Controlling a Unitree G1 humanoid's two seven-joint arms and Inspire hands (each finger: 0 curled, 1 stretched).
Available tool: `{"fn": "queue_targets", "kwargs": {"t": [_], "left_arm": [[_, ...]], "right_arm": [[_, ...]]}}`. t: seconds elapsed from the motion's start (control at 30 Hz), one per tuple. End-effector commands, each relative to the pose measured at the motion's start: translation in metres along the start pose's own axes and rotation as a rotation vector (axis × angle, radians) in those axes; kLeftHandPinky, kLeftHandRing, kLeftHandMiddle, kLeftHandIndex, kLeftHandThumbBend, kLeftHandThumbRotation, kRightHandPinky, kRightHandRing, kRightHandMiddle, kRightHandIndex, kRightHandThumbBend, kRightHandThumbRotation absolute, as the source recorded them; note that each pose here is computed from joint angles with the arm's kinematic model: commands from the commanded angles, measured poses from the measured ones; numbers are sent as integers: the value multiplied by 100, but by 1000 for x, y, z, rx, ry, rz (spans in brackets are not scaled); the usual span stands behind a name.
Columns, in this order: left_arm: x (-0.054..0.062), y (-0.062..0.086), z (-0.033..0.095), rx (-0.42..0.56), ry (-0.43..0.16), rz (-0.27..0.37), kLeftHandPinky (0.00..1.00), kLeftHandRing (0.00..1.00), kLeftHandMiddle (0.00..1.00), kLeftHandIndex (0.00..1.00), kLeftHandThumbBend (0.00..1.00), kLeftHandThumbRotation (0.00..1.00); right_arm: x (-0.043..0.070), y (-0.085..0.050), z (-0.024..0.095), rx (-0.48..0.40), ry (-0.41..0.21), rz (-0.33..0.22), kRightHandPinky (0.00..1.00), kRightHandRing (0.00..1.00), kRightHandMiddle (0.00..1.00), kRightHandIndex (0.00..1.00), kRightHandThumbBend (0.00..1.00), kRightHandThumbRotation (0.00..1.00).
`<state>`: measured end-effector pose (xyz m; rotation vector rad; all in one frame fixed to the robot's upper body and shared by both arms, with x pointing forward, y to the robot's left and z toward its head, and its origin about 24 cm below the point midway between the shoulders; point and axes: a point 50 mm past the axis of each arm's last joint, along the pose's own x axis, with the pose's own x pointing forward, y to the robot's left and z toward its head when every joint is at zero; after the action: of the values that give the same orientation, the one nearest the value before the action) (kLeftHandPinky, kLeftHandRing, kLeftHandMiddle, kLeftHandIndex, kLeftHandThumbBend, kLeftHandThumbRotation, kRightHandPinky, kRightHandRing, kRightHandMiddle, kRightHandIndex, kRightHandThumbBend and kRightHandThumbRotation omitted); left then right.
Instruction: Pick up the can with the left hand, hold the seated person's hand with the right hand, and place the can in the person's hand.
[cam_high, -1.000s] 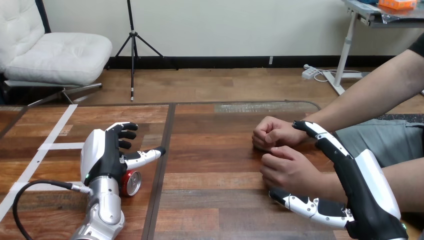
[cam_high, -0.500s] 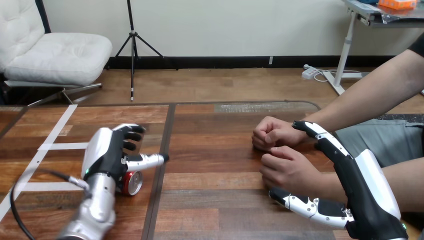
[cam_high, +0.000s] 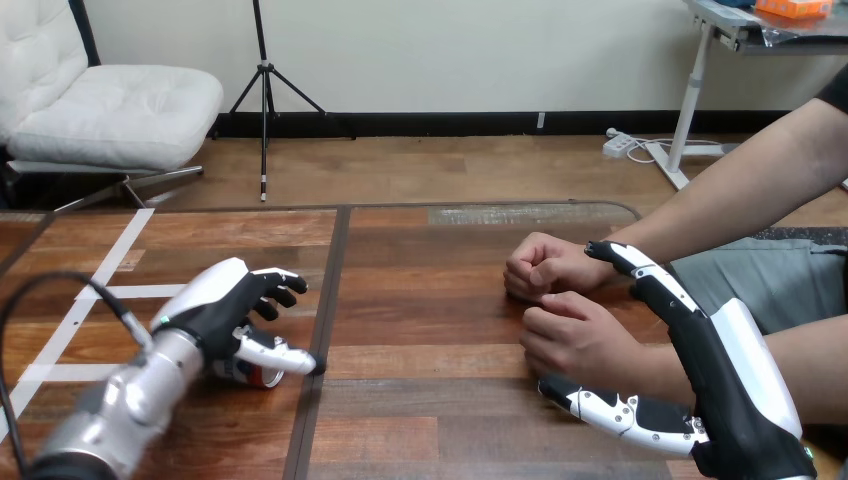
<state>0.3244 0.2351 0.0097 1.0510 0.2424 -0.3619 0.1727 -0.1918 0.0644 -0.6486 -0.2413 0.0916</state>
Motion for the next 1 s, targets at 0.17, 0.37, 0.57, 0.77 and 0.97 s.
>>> {"fn": "queue_targets", "kwargs": {"t": [0.17,0.37,0.57,0.77,0.97], "left_arm": [[-1,58,29,236,-71,5,63,79,83,84,89,8],[-3,67,35,315,-55,-44,64,81,84,84,90,5],[-5,71,41,385,-23,-75,65,81,85,84,90,1],[-5,70,43,441,3,-88,64,80,84,83,89,0],[-3,67,43,505,39,-86,62,78,83,82,89,0]], "right_arm": [[12,-8,9,-2,-71,-46,87,91,92,87,76,29],[12,-6,9,1,-73,-45,87,91,92,87,76,30],[13,-4,9,8,-75,-42,88,91,92,87,76,29],[14,-2,9,14,-75,-38,89,91,92,87,77,29],[14,-2,10,15,-72,-35,90,91,92,87,77,29]]}}
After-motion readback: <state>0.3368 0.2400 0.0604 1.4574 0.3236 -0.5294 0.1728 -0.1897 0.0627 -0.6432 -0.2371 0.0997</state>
